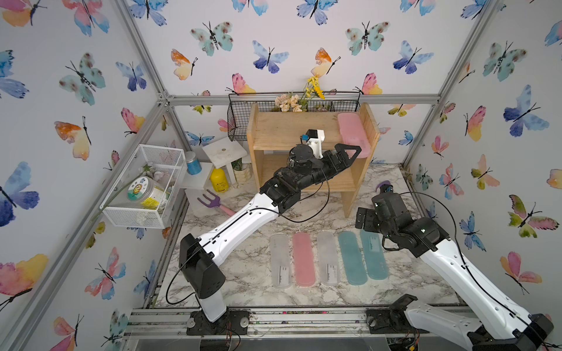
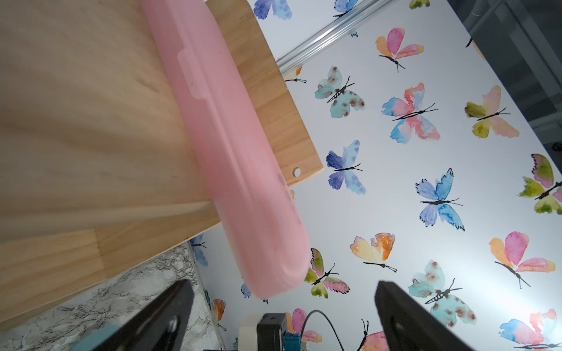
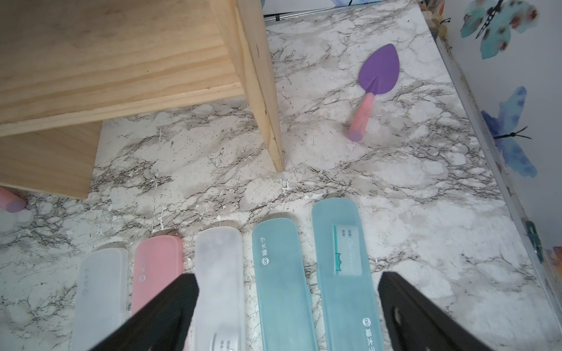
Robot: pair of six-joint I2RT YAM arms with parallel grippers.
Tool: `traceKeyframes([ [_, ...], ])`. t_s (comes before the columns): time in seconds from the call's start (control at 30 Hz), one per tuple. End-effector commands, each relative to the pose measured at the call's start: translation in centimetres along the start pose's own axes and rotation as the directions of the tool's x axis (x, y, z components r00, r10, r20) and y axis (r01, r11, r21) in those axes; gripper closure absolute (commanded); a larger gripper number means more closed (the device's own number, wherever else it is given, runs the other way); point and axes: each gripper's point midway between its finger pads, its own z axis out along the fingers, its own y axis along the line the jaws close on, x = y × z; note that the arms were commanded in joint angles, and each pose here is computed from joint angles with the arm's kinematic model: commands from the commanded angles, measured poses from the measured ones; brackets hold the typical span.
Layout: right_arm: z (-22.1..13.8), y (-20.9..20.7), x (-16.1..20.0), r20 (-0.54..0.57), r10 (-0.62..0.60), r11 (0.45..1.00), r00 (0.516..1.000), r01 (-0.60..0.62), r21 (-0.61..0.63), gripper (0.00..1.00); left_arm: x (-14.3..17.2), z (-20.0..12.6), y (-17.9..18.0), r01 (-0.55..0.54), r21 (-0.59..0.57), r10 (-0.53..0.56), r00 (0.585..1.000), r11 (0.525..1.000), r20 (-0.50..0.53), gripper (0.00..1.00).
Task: Remove the pencil cases from the shelf
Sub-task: Pick up the pencil case from the shelf.
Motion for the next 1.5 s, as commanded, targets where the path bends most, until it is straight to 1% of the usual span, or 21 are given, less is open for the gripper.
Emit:
traceKeyframes([
  [0.0,-0.1,0.0,0.2,-0.002,-0.019,1.000,1.000,0.019,-0.019,0.01,-1.0,0.4,0.4,0.032,-0.008,-0.032,0.999,0.999,0.008,0.01],
  [0.03,0.1,-0.1,0.3,-0.004,-0.021,1.000,1.000,0.021,-0.016,0.01,-1.2,0.5,0.5,0.036,-0.010,-0.036,0.999,0.999,0.010,0.00],
  [0.17,0.4,0.0,0.4,-0.014,-0.024,1.000,1.000,0.024,-0.021,0.01,-1.9,1.0,0.6,0.036,-0.013,-0.036,0.999,0.999,0.024,0.06],
  [0.23,0.5,0.1,0.5,-0.015,-0.022,0.999,1.000,0.022,-0.028,0.01,-2.0,1.3,0.7,0.040,-0.011,-0.040,0.999,0.999,0.022,0.14],
  [0.53,0.7,0.1,0.9,-0.025,-0.021,0.999,0.999,0.020,-0.037,0.01,-1.9,1.8,0.6,0.067,0.014,-0.067,0.998,0.998,0.015,0.34],
  [0.6,0.8,0.2,1.0,-0.029,-0.021,0.999,0.999,0.020,-0.042,0.01,-1.8,1.9,0.4,0.067,0.023,-0.067,0.998,0.997,0.010,0.43],
  [0.67,0.9,0.2,1.0,-0.032,-0.022,0.999,0.999,0.020,-0.043,0.01,-1.7,2.1,0.3,0.067,0.027,-0.067,0.998,0.997,0.004,0.47],
  [0.73,1.0,0.3,1.0,-0.033,-0.024,0.999,0.999,0.022,-0.045,0.01,-1.6,2.1,0.3,0.067,0.028,-0.067,0.998,0.997,0.000,0.52],
  [0.8,1.0,0.4,1.0,-0.032,-0.021,0.999,0.999,0.019,-0.047,0.01,-1.4,2.2,0.5,0.069,0.026,-0.068,0.998,0.997,-0.011,0.60],
  [0.93,1.0,0.4,0.9,-0.032,-0.024,0.998,0.999,0.023,-0.050,0.01,-1.0,2.3,1.0,0.071,0.018,-0.071,0.997,0.997,-0.027,0.68],
  [1.07,0.7,0.5,0.7,-0.026,-0.026,0.998,0.999,0.024,-0.060,0.01,-0.8,1.9,1.4,0.056,0.004,-0.056,0.998,0.998,-0.027,0.80],
  [1.1,0.4,0.6,0.5,-0.019,-0.024,0.998,1.000,0.022,-0.067,0.01,-0.7,1.6,1.5,0.045,0.002,-0.045,0.999,0.999,-0.024,0.83],
  [1.17,-0.5,0.6,-0.2,0.003,-0.014,0.997,1.000,0.014,-0.082,0.01,-0.5,0.8,1.7,0.014,0.000,-0.014,1.000,1.000,-0.020,0.85],
  [1.27,-3.0,0.9,-2.3,0.096,0.021,0.990,0.995,-0.008,-0.140,0.01,-0.1,-1.0,2.4,-0.066,-0.033,0.065,0.998,0.997,-0.008,0.89],
  [1.37,-5.7,1.3,-4.2,0.170,0.042,0.979,0.985,-0.006,-0.205,0.01,0.5,-3.8,4.5,-0.161,-0.105,0.164,0.986,0.981,0.017,0.91],
  [1.47,-7.4,2.7,-5.5,0.178,0.031,0.960,0.984,0.021,-0.279,0.01,1.6,-7.4,7.2,-0.255,-0.177,0.265,0.964,0.950,0.033,0.91],
])
